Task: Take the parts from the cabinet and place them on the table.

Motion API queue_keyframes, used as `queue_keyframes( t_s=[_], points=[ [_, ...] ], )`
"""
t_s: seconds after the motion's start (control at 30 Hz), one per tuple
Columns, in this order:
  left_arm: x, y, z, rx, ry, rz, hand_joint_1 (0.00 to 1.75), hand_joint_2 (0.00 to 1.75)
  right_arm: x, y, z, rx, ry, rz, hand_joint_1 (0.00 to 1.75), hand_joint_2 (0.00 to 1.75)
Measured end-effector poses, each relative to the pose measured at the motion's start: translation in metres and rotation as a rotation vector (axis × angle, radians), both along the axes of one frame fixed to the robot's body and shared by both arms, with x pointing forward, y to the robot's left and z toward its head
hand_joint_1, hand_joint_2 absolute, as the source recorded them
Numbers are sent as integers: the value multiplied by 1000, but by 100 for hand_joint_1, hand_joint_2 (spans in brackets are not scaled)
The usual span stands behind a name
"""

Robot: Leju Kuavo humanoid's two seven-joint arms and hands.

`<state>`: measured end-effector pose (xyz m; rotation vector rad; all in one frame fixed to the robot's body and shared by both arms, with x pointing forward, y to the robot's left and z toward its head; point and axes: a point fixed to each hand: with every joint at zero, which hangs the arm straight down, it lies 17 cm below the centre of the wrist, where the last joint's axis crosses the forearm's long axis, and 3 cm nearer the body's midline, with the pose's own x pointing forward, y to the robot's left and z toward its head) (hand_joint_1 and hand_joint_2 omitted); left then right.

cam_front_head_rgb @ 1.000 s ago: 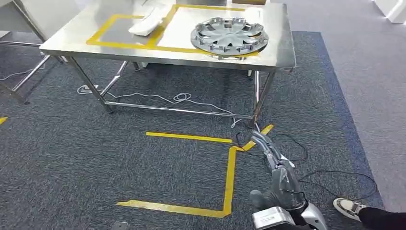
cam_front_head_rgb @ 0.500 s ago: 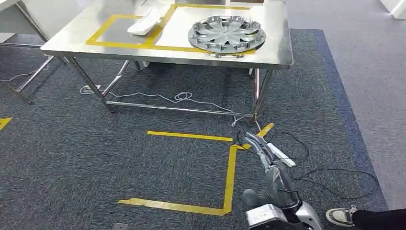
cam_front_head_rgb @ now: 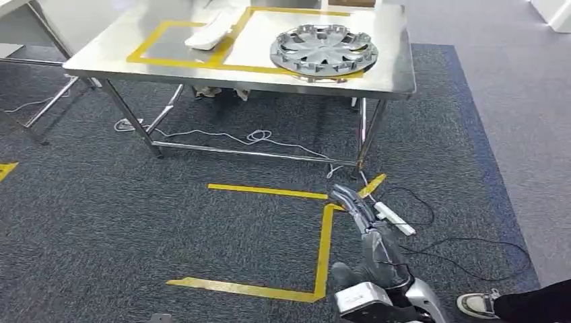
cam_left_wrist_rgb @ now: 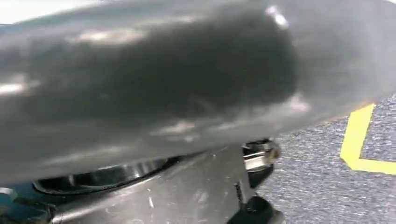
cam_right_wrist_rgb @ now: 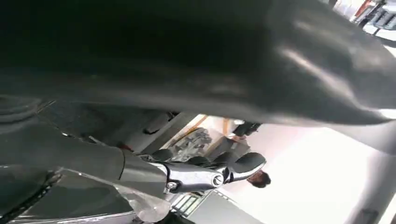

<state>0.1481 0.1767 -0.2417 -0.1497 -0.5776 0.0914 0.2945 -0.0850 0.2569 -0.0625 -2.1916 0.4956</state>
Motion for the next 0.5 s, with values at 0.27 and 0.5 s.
queue_keyframes(
  t_s=[0.27,0.5],
  points=[
    [-3,-2,0,-9,5,26,0,0,4,5,-7,-12,15,19,0,0],
    [-4,2,-1,-5,9,48,0,0,5,7,-11,-19,26,27,0,0]
  ],
)
